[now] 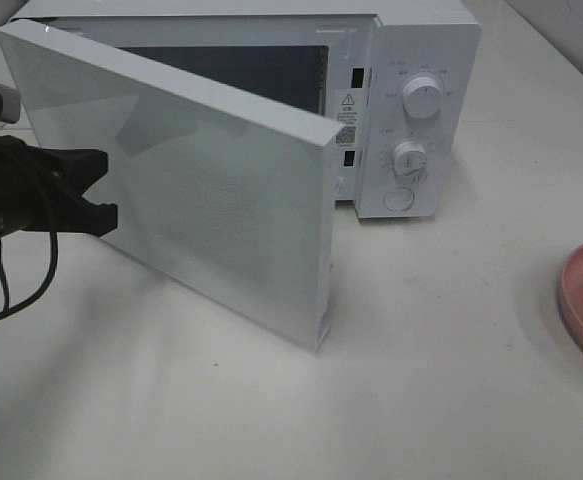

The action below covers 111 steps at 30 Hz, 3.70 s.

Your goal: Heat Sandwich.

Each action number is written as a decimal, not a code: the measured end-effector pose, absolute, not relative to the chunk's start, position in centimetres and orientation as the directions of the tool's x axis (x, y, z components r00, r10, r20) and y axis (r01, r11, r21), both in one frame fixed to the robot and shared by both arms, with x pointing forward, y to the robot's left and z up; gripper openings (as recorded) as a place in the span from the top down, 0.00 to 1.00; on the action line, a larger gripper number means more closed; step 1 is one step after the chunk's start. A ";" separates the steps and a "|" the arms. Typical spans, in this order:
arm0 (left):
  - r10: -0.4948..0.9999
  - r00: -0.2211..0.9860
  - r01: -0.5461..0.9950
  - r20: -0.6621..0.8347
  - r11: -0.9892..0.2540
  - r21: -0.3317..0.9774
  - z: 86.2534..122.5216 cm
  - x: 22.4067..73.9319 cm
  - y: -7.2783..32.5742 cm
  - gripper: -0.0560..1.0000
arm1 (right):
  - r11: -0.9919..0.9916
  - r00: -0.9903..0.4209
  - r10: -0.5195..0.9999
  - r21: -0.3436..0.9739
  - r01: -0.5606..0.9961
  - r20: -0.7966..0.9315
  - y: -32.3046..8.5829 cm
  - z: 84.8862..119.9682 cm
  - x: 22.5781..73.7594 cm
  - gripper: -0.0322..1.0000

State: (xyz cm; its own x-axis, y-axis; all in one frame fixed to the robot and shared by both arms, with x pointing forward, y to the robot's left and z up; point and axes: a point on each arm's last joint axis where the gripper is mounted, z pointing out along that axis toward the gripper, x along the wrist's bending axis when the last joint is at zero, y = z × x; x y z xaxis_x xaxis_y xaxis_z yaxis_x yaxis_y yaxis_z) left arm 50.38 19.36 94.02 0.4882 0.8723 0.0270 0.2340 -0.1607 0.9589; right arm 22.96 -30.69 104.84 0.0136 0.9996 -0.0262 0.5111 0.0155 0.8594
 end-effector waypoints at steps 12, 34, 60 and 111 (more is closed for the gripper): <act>0.839 0.544 0.209 0.008 -0.145 0.967 94.1 51.7 15.7 0.95 | 0.016 0.014 1.000 0.859 0.511 -0.026 -30.7 104.8 23.0 0.24; 0.795 0.606 0.195 -0.026 -0.116 0.974 94.7 54.8 8.4 0.95 | 0.016 0.014 1.000 0.859 0.511 -0.026 -30.7 104.8 23.0 0.24; 0.735 0.677 0.152 0.036 -0.188 0.970 94.9 59.0 2.6 0.95 | 0.016 0.014 1.000 0.859 0.511 -0.026 -30.7 104.8 23.0 0.24; 0.760 0.649 0.270 -0.043 -0.176 0.947 96.4 51.3 7.1 0.93 | 0.016 0.014 1.000 0.859 0.511 -0.026 -30.7 104.8 23.0 0.24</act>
